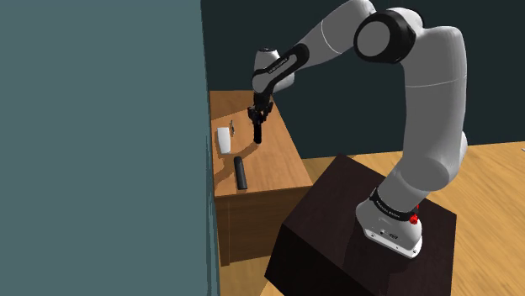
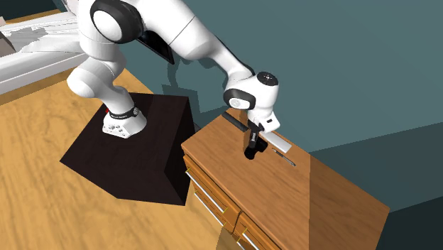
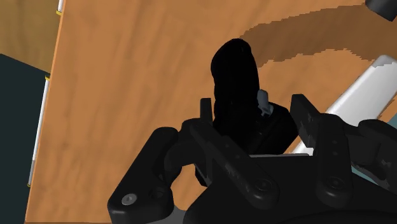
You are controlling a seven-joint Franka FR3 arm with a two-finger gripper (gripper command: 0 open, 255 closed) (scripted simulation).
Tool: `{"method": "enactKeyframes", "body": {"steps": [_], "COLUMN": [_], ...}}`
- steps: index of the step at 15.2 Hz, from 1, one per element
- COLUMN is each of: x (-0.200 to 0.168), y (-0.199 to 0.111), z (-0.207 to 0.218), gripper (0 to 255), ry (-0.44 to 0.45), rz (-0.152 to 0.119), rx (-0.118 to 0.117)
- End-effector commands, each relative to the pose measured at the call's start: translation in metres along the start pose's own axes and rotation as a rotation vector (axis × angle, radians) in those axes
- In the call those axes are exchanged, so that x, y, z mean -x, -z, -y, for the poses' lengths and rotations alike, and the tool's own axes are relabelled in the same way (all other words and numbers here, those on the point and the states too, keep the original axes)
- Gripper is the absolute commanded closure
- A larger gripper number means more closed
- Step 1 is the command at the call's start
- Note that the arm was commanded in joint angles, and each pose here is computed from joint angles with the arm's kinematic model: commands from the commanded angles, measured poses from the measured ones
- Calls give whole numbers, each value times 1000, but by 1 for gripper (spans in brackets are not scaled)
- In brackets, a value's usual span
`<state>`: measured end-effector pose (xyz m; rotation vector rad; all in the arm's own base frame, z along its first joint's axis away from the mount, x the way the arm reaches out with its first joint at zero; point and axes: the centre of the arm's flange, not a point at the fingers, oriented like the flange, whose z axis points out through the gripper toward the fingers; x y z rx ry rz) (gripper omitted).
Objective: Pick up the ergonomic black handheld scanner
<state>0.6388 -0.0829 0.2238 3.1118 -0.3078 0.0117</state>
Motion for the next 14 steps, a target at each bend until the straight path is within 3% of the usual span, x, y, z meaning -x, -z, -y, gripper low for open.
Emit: {"method": "enactKeyframes", "body": {"steps": [1,14], "x": [0,-1], "y": [10,69], "z": [0,-1], "gripper": [255,255], "ry": [0,0], "rz": [0,0], "rx": [0,0]}}
